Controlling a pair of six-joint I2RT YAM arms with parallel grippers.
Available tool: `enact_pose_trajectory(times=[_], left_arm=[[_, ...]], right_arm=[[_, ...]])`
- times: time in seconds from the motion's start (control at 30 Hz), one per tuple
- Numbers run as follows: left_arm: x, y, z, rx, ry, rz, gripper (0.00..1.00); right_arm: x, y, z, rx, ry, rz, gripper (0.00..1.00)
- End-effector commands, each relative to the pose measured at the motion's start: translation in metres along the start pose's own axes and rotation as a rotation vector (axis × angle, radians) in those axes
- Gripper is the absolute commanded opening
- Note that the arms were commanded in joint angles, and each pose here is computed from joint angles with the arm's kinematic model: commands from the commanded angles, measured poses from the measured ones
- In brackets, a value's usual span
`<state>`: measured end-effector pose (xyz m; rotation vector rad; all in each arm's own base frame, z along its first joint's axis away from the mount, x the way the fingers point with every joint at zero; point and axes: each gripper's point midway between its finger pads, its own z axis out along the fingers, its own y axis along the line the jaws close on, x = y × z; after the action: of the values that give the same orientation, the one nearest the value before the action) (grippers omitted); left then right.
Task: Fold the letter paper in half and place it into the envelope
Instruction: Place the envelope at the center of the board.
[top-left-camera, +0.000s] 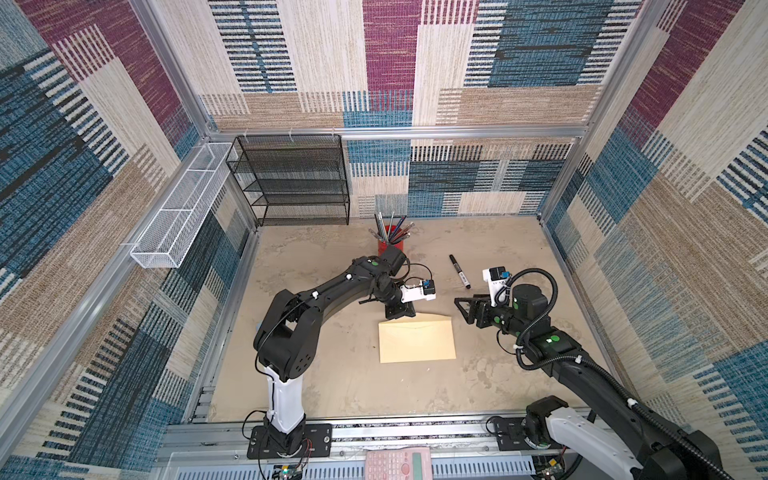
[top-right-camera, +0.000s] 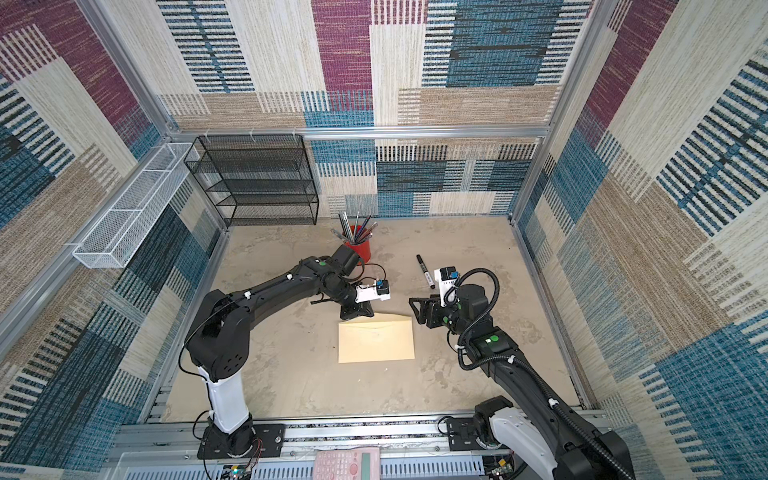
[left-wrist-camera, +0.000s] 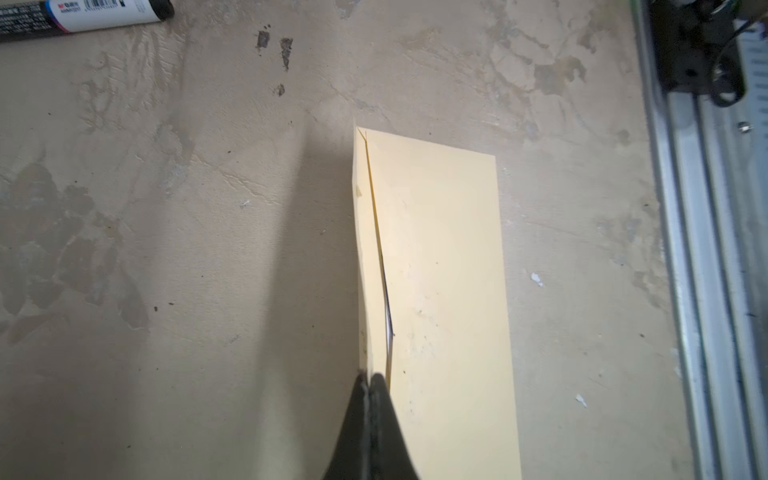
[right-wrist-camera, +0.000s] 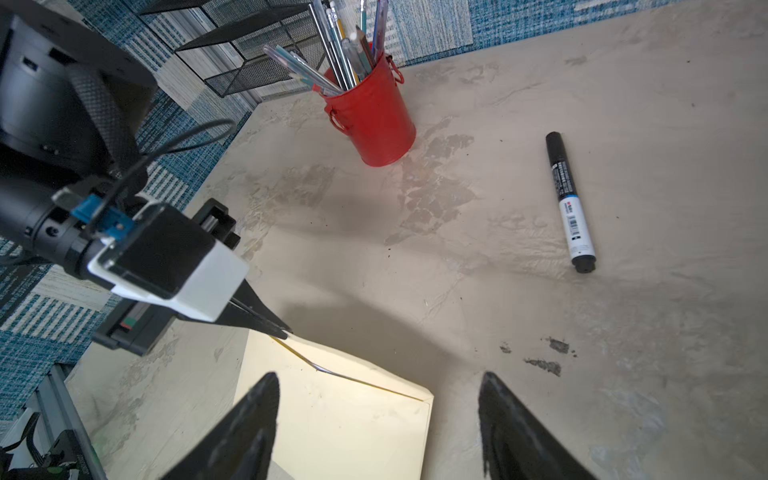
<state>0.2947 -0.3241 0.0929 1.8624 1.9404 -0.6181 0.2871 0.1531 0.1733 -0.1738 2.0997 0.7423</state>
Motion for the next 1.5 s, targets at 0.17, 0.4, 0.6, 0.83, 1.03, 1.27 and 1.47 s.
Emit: enact_pose_trajectory(times=[0.17, 0.4, 0.6, 0.83, 1.03, 1.27, 1.47], left_arm=[[-0.014, 0.030, 0.015, -0.291, -0.062, 0.048, 0.00], [-0.010, 0.029, 0.032, -0.406, -0.057, 0.076, 0.00], [-0.012, 0.030, 0.037, -0.497, -0.093, 0.086, 0.00], [-0.006, 0.019, 0.046, -0.478, -0.097, 0.100, 0.00], [-0.003, 0.013, 0.052, -0.470, -0.128, 0.097, 0.00], [-0.003, 0.009, 0.059, -0.450, -0.166, 0.094, 0.00], [-0.002, 0.005, 0.062, -0.431, -0.162, 0.095, 0.00]], right_arm=[[0.011, -0.002, 0.008, -0.022, 0.024, 0.091, 0.78], [0.048, 0.002, 0.016, -0.084, 0.159, 0.192, 0.75], [0.082, 0.001, 0.017, -0.102, 0.204, 0.323, 0.68], [0.083, -0.005, 0.021, -0.059, 0.190, 0.342, 0.65], [0.055, -0.007, 0.034, -0.058, 0.105, 0.394, 0.64], [0.037, -0.006, 0.062, -0.113, 0.094, 0.424, 0.55], [0.027, -0.004, 0.082, -0.137, 0.113, 0.416, 0.45]])
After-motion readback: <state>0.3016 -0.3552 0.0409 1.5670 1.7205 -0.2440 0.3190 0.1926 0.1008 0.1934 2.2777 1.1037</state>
